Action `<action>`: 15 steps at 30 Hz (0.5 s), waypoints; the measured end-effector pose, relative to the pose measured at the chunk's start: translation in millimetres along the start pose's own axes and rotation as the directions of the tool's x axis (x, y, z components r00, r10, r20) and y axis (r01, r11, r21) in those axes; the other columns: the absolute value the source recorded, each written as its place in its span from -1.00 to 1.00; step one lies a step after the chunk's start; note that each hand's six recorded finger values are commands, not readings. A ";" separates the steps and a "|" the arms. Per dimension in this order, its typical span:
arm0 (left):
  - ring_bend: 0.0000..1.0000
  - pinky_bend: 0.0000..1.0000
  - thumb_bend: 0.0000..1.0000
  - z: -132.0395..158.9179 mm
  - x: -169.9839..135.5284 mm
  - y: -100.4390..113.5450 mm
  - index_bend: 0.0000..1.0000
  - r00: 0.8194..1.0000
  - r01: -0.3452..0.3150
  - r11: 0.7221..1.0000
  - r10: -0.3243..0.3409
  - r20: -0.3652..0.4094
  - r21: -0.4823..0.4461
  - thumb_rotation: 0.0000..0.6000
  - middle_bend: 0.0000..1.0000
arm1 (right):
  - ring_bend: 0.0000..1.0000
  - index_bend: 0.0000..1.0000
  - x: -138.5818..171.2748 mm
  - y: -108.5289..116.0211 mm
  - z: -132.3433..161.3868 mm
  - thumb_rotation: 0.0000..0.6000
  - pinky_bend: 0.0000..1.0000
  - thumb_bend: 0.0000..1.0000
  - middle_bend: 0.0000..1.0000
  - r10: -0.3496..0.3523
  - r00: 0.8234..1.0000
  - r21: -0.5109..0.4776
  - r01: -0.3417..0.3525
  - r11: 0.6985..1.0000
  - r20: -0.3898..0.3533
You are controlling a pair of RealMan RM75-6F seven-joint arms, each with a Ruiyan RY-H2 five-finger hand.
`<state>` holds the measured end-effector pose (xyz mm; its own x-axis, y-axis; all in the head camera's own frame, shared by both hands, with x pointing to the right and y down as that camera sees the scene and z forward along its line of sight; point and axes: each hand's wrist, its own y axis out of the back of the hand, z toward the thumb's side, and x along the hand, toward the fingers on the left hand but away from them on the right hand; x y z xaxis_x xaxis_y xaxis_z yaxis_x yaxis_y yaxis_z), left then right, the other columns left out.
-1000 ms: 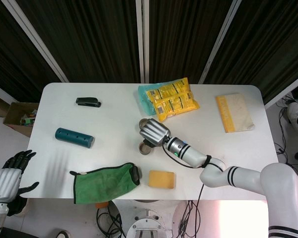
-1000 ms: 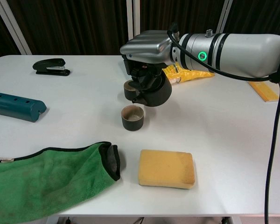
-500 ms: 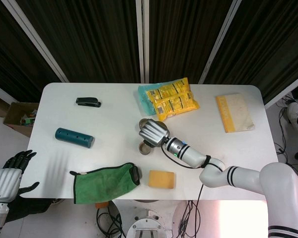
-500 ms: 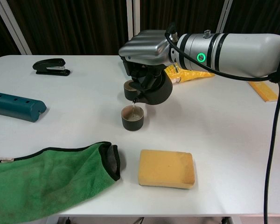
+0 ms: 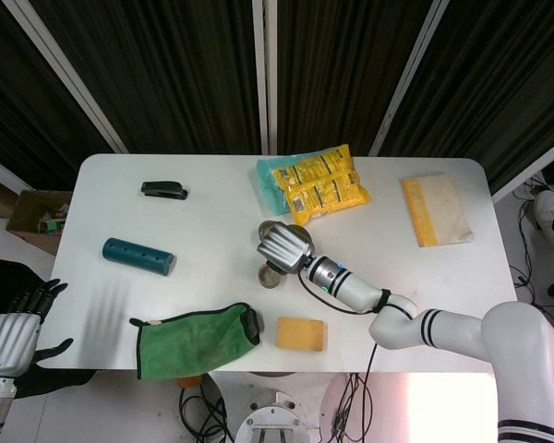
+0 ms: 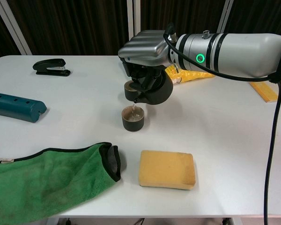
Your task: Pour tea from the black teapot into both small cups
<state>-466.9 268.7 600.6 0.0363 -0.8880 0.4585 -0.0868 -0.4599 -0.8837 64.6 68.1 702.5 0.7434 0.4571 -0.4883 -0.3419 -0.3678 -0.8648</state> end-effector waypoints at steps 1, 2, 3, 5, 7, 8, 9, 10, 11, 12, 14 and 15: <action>-0.79 -0.57 -0.87 0.1 0.0 -0.1 -0.69 1.000 0.000 1.000 0.000 0.000 0.000 1.00 -0.77 | 1.00 1.00 -0.1 0.1 0.0 0.86 0.13 -0.05 1.00 0.000 1.000 0.003 0.000 1.000 0.000; -0.79 -0.57 -0.87 0.1 0.0 -0.3 -0.69 1.000 0.001 1.000 -0.001 0.000 0.000 1.00 -0.77 | 1.00 1.00 -0.2 0.2 0.1 0.86 0.13 -0.05 1.00 0.000 1.000 0.005 0.000 1.000 0.000; -0.79 -0.57 -0.87 0.1 0.0 -0.4 -0.69 1.000 0.001 1.000 -0.001 0.001 0.000 1.00 -0.77 | 1.00 1.00 -0.3 0.4 0.1 0.86 0.13 -0.05 1.00 0.000 1.000 0.006 0.000 1.000 0.001; -0.79 -0.57 -0.87 0.1 0.0 -0.5 -0.69 1.000 0.002 1.000 -0.002 0.000 0.000 1.00 -0.77 | 1.00 1.00 -0.6 0.8 0.5 0.86 0.13 -0.05 1.00 -0.001 1.000 0.009 0.001 1.000 0.001; -0.79 -0.57 -0.87 0.1 0.1 -0.5 -0.69 1.000 0.001 1.000 -0.001 0.000 -0.001 1.00 -0.76 | 1.00 1.00 -0.8 1.2 0.7 0.86 0.13 -0.05 1.00 -0.001 1.000 0.014 0.001 1.000 0.000; -0.79 -0.57 -0.87 0.0 0.1 -0.4 -0.69 1.000 0.001 1.000 -0.001 0.000 -0.001 1.00 -0.76 | 1.00 1.00 -0.9 1.4 0.8 0.86 0.13 -0.05 1.00 -0.001 1.000 0.016 0.001 1.000 0.000; -0.79 -0.57 -0.87 -0.1 0.1 -0.4 -0.69 1.000 0.001 1.000 -0.001 0.000 -0.001 1.00 -0.76 | 1.00 1.00 -1.0 1.5 0.8 0.86 0.13 -0.05 1.00 -0.001 1.000 0.016 0.001 1.000 0.000; -0.79 -0.57 -0.87 -0.2 0.1 -0.5 -0.69 1.000 0.001 1.000 -0.001 0.000 -0.001 1.00 -0.76 | 1.00 1.00 -1.1 1.6 0.8 0.86 0.13 -0.05 1.00 -0.001 1.000 0.017 0.001 1.000 0.001; -0.79 -0.57 -0.87 -0.4 0.1 -0.7 -0.69 1.000 0.001 1.000 -0.001 -0.001 0.000 1.00 -0.77 | 1.00 1.00 -1.1 1.7 0.8 0.86 0.13 -0.05 1.00 -0.001 1.000 0.018 0.001 1.000 0.001; -0.79 -0.57 -0.87 -0.5 0.1 -0.9 -0.69 1.000 0.002 1.000 -0.002 -0.001 -0.001 1.00 -0.76 | 1.00 1.00 -1.2 1.8 0.8 0.86 0.13 -0.05 1.00 -0.001 1.000 0.020 0.001 1.000 0.001; -0.79 -0.57 -0.87 -0.5 0.0 -0.9 -0.69 1.000 0.002 1.000 -0.002 -0.001 -0.001 1.00 -0.76 | 1.00 1.00 -1.4 2.2 0.9 0.86 0.13 -0.05 1.00 -0.001 1.000 0.023 0.001 1.000 0.002; -0.79 -0.57 -0.87 -0.5 0.0 -1.0 -0.69 1.000 0.003 1.000 -0.003 -0.001 -0.001 1.00 -0.76 | 1.00 1.00 -1.4 2.4 1.0 0.86 0.13 -0.05 1.00 -0.001 1.000 0.024 0.001 1.000 0.002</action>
<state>-467.3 269.2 601.6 0.0359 -0.8867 0.4609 -0.0877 -0.4622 -0.8824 62.2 67.3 701.0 0.7429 0.4590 -0.4872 -0.3548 -0.3473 -0.8681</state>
